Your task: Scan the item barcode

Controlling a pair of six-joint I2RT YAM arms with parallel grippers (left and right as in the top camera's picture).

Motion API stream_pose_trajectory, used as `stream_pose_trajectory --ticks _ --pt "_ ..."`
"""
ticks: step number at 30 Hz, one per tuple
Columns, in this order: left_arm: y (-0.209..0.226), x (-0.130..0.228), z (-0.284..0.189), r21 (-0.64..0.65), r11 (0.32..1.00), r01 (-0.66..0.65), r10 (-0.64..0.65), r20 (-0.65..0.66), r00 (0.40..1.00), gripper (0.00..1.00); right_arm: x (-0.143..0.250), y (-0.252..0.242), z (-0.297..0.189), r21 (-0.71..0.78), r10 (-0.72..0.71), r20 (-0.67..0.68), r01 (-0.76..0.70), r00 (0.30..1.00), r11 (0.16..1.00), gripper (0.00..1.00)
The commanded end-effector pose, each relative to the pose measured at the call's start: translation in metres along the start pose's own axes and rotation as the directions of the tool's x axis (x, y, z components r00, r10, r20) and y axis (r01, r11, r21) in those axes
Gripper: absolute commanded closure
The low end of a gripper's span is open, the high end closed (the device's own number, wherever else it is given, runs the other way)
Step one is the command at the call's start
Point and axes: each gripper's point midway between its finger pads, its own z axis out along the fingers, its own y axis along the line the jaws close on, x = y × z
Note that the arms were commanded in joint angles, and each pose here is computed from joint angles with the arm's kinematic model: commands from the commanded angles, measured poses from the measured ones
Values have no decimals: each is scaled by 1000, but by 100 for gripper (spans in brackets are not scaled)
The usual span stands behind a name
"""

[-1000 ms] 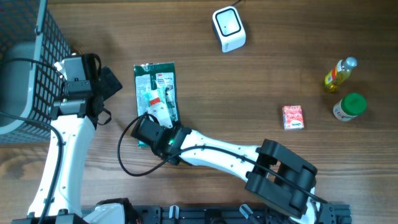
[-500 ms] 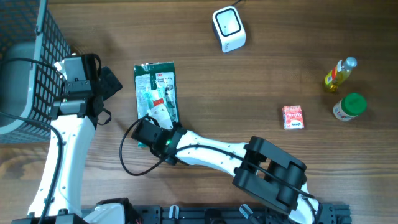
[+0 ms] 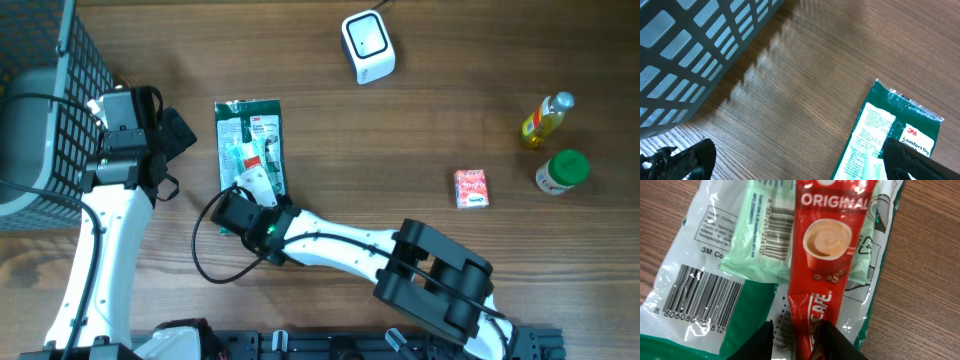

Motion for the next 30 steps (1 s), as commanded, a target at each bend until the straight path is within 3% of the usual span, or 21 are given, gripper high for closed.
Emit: stream_pose_trajectory --ticks 1,2,5,10,13,19,23,27,28,29,30 --pt "3 -6 -3 -10 1000 -3 4 18 1000 0 11 -6 9 28 -23 -21 23 1000 999 67" --pt "3 -6 -3 -10 1000 -3 4 18 1000 0 12 -4 9 21 -23 -26 23 999 1000 71" --pt "3 -6 -3 -10 1000 -3 4 18 1000 0 13 -6 9 23 -22 -32 22 999 999 95" --pt "3 -6 -3 -10 1000 -3 4 18 1000 0 4 -11 6 31 6 -14 -5 1000 1000 96" --pt "3 -6 -3 -10 1000 -3 4 18 1000 0 -20 -17 -16 -1 55 35 -55 998 998 96" --pt "3 -6 -3 -10 1000 -3 4 18 1000 0 -70 -21 -91 -278 64 72 -41 995 960 96" --pt "3 -6 -3 -10 1000 -3 4 18 1000 0 -81 -14 -142 -569 -11 67 47 998 821 96" --pt "3 -6 -3 -10 1000 -3 4 18 1000 0 -85 -21 -181 -742 -69 109 128 992 658 96" --pt "3 -6 -3 -10 1000 -3 4 17 1000 0 -84 -23 -191 -785 -89 122 151 988 601 96" --pt "3 -6 -3 -10 1000 -3 4 18 1000 0 -77 -29 -215 -870 -125 157 197 980 452 96" --pt "3 -6 -3 -10 1000 -3 4 17 1000 0 -75 -32 -224 -897 -132 178 216 975 385 96"
